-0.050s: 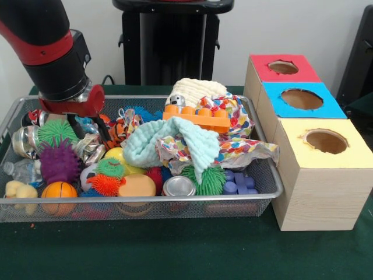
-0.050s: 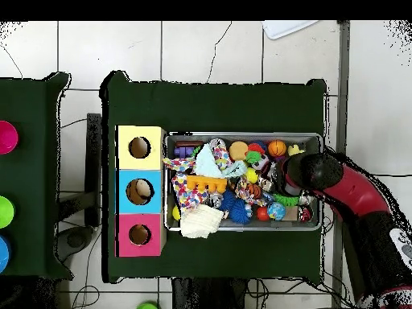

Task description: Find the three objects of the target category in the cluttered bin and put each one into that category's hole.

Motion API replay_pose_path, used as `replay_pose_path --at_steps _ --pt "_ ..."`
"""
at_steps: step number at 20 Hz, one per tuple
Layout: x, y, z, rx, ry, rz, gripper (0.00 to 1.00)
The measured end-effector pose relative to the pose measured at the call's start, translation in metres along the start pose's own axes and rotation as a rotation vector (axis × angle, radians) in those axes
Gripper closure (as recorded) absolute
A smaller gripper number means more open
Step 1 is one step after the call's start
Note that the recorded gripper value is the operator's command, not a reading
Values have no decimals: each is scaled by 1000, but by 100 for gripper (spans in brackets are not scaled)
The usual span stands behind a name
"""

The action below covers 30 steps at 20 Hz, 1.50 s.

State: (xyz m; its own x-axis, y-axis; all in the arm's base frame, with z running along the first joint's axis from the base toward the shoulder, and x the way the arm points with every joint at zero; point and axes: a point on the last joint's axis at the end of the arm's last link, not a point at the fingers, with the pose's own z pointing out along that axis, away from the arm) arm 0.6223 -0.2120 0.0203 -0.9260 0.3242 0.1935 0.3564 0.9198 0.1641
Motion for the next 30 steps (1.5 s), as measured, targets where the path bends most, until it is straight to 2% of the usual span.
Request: replay_pose_path --at_steps 6,15,22,30 --pt "10 0 3 9 20 2 0" --pt "40 7 14 13 76 -6 0" --pt "53 12 26 10 73 -11 0" --pt "57 8 36 13 68 -4 0"
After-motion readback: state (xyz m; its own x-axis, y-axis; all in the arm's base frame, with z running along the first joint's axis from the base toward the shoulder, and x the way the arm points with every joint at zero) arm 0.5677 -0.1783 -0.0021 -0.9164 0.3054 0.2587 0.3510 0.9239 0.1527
